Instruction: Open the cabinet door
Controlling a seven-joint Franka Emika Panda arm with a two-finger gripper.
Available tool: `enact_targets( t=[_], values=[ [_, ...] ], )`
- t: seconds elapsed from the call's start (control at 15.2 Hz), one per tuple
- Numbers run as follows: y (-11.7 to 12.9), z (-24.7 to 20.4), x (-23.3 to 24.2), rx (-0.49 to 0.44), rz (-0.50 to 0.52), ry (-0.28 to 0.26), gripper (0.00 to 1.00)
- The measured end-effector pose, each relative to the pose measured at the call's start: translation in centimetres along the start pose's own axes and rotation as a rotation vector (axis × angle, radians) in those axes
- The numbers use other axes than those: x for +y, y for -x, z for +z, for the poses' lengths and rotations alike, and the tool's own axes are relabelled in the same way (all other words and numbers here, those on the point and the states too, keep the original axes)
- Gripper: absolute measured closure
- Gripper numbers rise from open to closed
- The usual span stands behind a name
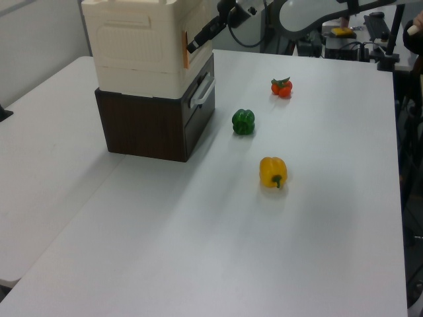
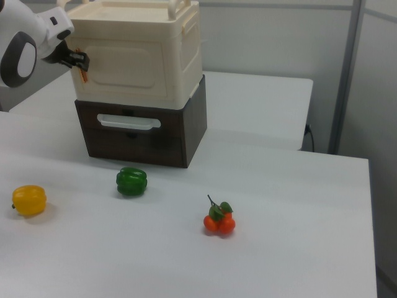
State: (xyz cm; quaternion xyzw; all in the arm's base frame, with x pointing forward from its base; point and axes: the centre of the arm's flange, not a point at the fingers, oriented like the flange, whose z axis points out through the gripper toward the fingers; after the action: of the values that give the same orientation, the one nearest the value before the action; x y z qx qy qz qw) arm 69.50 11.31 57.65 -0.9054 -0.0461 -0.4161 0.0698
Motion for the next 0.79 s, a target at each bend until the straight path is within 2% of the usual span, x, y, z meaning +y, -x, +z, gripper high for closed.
enact_targets(
  t=[0.2,0.39,0.79],
  values=[
    [-0.12,0.08,-1.13,0.038,-0.016,-0.015,0.52],
    [-0.11,0.23,-1.36,0.052,-0.037,-0.011,0.59],
    [-0.19,0.26,-1.25,0.061,-0.069,0.004,0.59]
  ],
)
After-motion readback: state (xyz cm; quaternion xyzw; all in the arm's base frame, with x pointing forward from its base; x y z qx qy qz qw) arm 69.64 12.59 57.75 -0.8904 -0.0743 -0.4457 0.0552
